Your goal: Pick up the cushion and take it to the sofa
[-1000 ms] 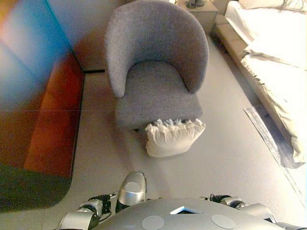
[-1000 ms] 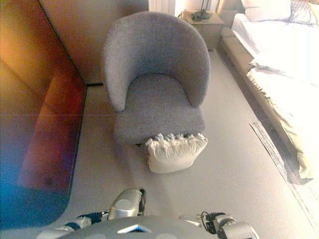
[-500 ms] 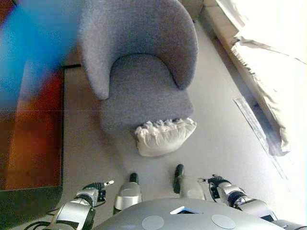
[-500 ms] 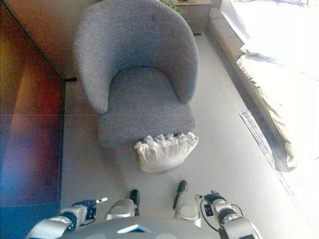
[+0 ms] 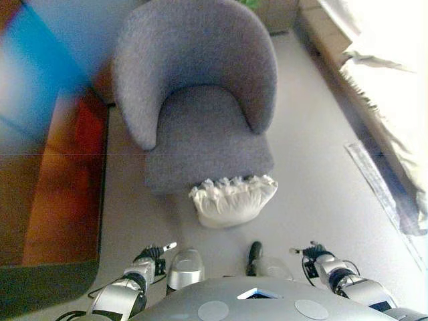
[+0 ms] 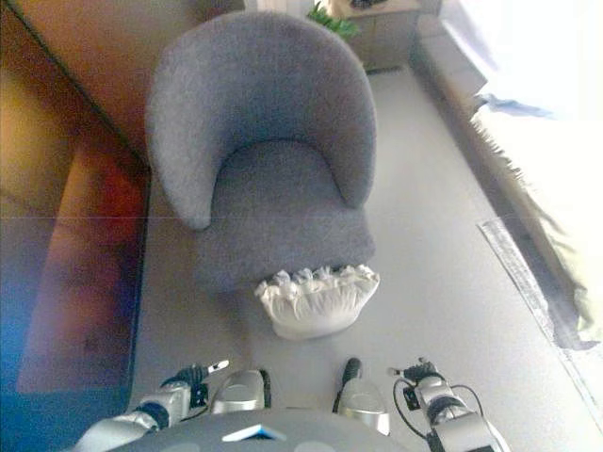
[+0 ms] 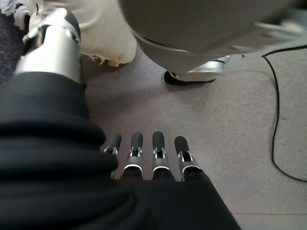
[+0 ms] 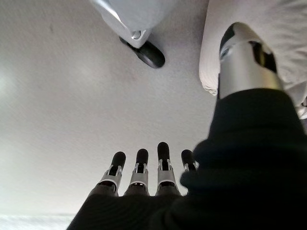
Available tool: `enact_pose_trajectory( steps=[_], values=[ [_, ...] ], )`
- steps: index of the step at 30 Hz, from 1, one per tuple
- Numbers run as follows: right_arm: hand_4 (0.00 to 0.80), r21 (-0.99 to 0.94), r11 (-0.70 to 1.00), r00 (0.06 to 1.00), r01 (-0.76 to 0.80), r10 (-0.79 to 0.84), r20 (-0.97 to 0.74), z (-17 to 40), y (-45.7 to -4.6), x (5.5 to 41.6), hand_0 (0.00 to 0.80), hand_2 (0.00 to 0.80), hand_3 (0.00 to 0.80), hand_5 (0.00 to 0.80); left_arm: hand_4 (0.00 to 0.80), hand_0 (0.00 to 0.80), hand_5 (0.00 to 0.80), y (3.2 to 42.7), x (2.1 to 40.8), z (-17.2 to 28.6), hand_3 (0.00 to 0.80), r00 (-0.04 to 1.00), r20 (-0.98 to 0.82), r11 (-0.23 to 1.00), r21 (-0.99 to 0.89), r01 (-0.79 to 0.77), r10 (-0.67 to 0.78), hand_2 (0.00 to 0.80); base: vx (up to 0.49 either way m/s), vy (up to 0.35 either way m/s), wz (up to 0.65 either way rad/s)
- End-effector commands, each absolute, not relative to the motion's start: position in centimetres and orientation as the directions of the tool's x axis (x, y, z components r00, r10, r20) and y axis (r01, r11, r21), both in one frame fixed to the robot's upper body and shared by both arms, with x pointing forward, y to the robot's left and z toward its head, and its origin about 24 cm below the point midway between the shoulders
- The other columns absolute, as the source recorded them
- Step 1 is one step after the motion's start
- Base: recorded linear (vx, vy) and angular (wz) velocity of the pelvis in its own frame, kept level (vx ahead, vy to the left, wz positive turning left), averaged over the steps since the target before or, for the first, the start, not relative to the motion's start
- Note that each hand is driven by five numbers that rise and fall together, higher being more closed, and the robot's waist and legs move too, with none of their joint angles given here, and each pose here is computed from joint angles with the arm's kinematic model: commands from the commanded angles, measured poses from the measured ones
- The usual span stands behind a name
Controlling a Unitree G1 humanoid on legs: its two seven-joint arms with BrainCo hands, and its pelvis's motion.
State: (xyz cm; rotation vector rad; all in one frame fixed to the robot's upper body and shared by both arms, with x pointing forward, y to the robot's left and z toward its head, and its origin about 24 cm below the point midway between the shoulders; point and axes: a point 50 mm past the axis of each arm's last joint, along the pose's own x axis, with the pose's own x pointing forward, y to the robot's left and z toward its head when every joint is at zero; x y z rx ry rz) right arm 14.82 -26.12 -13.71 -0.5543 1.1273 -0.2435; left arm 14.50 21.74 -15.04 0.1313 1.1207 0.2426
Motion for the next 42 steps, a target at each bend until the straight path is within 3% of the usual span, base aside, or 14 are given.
enact_pose_trajectory(
  steps=[1, 6, 12, 22, 29, 42],
  values=[
    [0.000, -0.576, 0.813, 0.611, 0.087, -0.501, -0.614, -11.0, -25.3, 20.2, 0.000, 0.000, 0.000, 0.000, 0.000, 0.000, 0.000, 22.8, 19.6, -12.3, 0.000, 0.594, -0.742, 0.951, 0.243, -0.193, 0.310, 0.000, -0.210, -0.039, 0.30],
    [0.000, -0.631, 0.749, 0.727, 0.200, -0.546, -0.417, -7.4, -25.6, 24.2, 0.000, 0.000, 0.000, 0.000, 0.000, 0.000, 0.000, 22.5, 24.3, -8.6, 0.000, 0.747, -0.562, 0.935, 0.226, -0.274, 0.355, 0.000, -0.127, 0.014, 0.04],
    [0.000, -0.655, 0.670, 0.787, 0.349, -0.589, -0.183, -1.2, -27.2, 29.8, 0.000, 0.000, 0.000, 0.000, 0.000, 0.000, 0.000, 22.5, 29.3, -3.7, 0.000, 0.824, -0.374, 0.905, 0.175, -0.387, 0.425, 0.000, -0.118, -0.022, -0.04],
    [0.000, -0.553, 0.558, 0.727, 0.618, -0.674, 0.132, 7.3, -29.7, 33.7, 0.000, 0.000, 0.000, 0.000, 0.000, 0.000, 0.000, 24.5, 34.6, 5.0, 0.000, 0.862, -0.051, 0.862, 0.096, -0.498, 0.504, 0.000, -0.081, -0.088, 0.02],
    [0.000, -0.421, 0.543, 0.678, 0.727, -0.666, 0.312, 12.9, -29.7, 35.6, 0.000, 0.000, 0.000, 0.000, 0.000, 0.000, 0.000, 24.3, 36.9, 10.2, 0.000, 0.881, 0.113, 0.883, 0.045, -0.467, 0.460, 0.000, -0.045, -0.092, 0.05],
    [0.000, -0.253, 0.655, 0.667, 0.712, -0.517, 0.536, 24.1, -28.2, 38.5, 0.000, 0.000, 0.000, 0.000, 0.000, 0.000, 0.000, 23.2, 40.1, 19.7, 0.000, 0.913, 0.292, 0.957, -0.026, -0.290, 0.285, 0.000, -0.047, -0.047, -0.02]
  ],
)
